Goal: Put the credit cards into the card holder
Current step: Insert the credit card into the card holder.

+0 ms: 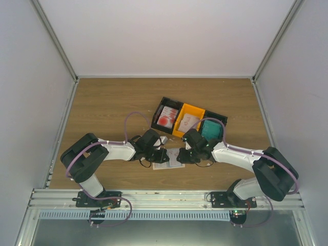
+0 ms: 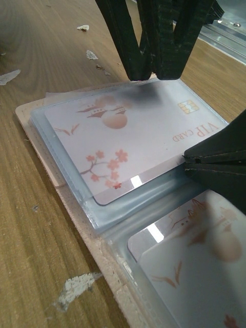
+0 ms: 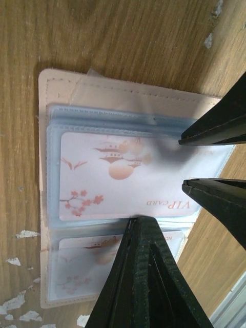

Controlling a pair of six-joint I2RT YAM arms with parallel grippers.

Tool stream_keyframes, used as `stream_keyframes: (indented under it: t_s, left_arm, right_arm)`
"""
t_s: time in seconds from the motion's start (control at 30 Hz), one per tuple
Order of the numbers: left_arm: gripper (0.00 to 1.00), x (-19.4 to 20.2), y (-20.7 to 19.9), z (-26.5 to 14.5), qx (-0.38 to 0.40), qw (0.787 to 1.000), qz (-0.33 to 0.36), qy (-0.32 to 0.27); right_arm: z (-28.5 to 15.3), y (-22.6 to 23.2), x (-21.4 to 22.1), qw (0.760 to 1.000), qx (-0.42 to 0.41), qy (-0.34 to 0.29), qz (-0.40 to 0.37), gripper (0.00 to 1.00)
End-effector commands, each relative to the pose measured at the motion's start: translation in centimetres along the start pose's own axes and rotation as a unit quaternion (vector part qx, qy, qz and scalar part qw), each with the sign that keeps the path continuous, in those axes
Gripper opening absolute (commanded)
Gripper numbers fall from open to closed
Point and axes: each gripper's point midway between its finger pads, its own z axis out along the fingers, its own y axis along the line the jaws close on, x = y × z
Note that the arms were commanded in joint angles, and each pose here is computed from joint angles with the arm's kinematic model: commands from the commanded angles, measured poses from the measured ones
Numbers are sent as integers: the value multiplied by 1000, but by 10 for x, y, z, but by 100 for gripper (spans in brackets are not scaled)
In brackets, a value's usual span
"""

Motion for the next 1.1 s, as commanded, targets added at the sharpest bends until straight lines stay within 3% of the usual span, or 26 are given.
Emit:
stream_keyframes:
  t_s: [0.0,0.23,0.63,1.07]
  left_arm:
    - [0,34,57,14,-105,993,-27,38]
    - [0,35,59,14,-107,993,-28,40]
    - [0,35,58,14,-105,993,-28,39]
    - [0,36,59,15,-106,993,-29,41]
  right_arm:
    - [0,9,-3,1000,-24,-1,-8,20]
    - [-2,-10,-5,999,29,-13,8,24]
    - [3,3,-2,1000,-9,0,-3,22]
    - [1,-11,-6,999,33,-10,7,25]
